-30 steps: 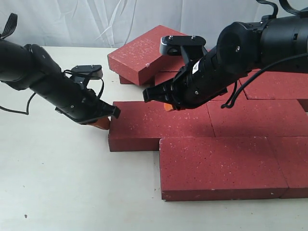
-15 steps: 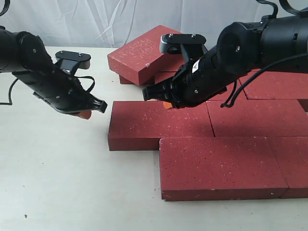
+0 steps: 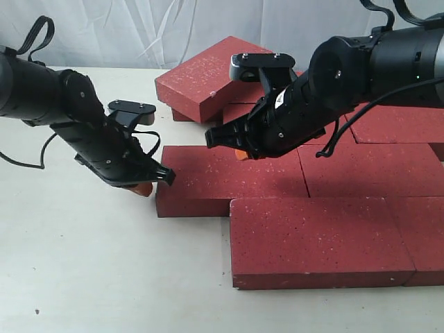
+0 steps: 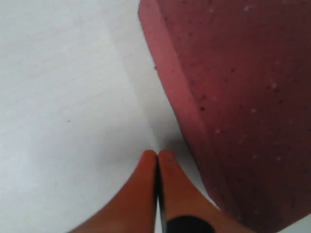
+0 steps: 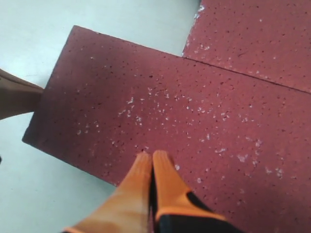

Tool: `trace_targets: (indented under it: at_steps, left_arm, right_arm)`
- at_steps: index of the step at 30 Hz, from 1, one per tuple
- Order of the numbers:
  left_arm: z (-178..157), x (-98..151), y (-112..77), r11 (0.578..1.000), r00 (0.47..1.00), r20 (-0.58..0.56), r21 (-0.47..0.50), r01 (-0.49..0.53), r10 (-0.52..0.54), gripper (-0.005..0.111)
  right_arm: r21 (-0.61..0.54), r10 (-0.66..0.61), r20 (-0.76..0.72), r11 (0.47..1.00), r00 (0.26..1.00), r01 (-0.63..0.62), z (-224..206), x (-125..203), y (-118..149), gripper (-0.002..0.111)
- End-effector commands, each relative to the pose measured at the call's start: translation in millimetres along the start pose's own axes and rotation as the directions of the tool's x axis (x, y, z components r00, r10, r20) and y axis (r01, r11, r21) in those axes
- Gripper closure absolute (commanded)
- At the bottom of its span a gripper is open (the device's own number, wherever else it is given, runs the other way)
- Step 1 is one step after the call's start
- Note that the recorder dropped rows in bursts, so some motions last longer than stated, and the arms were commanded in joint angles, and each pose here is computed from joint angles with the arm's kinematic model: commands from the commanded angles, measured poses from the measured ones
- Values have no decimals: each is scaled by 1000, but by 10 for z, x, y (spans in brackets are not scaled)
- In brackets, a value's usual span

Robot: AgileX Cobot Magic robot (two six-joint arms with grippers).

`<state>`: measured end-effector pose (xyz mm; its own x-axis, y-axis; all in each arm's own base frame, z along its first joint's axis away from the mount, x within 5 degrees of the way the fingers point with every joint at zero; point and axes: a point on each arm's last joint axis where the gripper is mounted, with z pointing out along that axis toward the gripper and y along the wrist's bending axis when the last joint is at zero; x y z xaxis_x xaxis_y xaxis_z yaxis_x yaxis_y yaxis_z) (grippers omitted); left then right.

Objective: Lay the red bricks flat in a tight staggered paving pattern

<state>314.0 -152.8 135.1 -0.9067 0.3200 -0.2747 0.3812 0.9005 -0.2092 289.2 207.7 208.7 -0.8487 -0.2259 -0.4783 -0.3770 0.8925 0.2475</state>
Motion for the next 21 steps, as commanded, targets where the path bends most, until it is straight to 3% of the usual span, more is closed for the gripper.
trace_targets:
  at_steps: [1, 12, 21]
  left_arm:
    - [9, -15, -72, 999, 999, 20, 30, -29, 28, 107]
    - [7, -31, -128, 994, 997, 42, 82, -71, 67, 107]
    - [-35, -10, 91, 997, 999, 1, 73, 33, -33, 107]
  right_arm:
    - [6, -4, 3, 1000, 1000, 4, 31, -16, -24, 109]
    - [3, 2, 3, 1000, 1000, -2, 30, -16, -21, 109]
    - [8, 10, 8, 1000, 1000, -10, 26, -29, -55, 109]
